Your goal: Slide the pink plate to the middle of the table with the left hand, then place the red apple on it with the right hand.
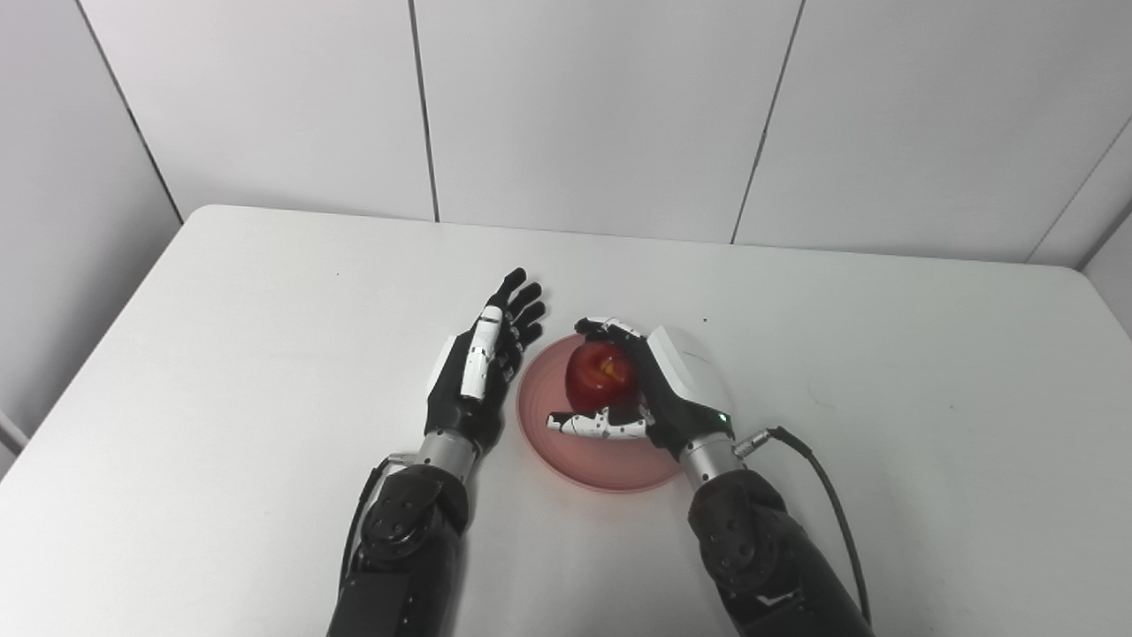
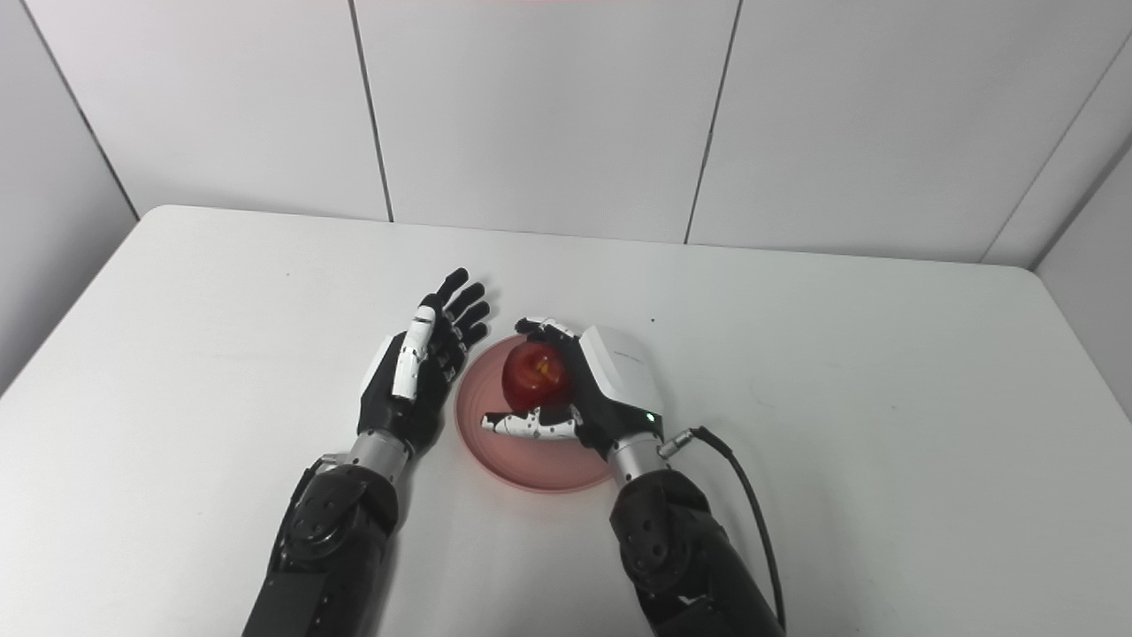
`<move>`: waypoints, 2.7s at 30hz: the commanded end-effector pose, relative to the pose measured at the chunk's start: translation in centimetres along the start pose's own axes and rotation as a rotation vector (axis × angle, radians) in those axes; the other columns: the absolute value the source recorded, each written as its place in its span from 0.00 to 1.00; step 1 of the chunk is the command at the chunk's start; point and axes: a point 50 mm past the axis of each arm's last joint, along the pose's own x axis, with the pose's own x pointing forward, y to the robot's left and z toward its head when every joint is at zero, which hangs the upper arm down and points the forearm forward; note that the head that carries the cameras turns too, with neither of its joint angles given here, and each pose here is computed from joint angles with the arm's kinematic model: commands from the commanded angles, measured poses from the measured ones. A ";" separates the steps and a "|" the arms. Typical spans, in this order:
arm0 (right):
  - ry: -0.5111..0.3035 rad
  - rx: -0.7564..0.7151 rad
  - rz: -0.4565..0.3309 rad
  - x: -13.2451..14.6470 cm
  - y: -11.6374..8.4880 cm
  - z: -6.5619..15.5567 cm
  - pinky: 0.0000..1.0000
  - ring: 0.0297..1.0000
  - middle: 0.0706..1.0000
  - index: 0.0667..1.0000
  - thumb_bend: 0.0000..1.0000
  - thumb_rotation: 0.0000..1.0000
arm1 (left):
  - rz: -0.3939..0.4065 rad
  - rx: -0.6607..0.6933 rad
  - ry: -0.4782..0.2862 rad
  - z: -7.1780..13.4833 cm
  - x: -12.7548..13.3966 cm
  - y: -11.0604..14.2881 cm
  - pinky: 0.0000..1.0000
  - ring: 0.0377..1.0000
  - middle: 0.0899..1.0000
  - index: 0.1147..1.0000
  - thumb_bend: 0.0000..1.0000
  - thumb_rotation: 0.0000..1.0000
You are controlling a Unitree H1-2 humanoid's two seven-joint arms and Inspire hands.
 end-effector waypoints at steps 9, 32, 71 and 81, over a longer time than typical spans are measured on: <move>-0.166 0.033 -0.127 0.0 -3.5 2.1 0.68 0.73 0.76 0.78 1.00 0.49 | 0.044 -0.033 0.109 -2.2 -1.2 0.9 0.93 0.93 0.92 0.91 0.37 1.00; -0.206 0.078 -0.349 -2.4 -9.3 2.0 0.66 0.74 0.76 0.77 1.00 0.56 | 0.047 -0.026 0.100 -2.5 -1.3 1.1 0.91 0.91 0.92 0.90 0.37 1.00; 0.048 0.295 -0.411 -6.1 -6.7 -5.7 0.72 0.77 0.80 0.83 0.97 1.00 | 0.050 -0.009 0.100 -2.3 -1.5 1.3 0.91 0.91 0.92 0.90 0.37 1.00; 0.036 0.443 -0.382 -6.3 -5.0 -7.8 0.77 0.84 0.84 0.84 0.81 1.00 | 0.042 0.007 0.095 -2.4 -1.7 1.6 0.90 0.91 0.92 0.90 0.37 1.00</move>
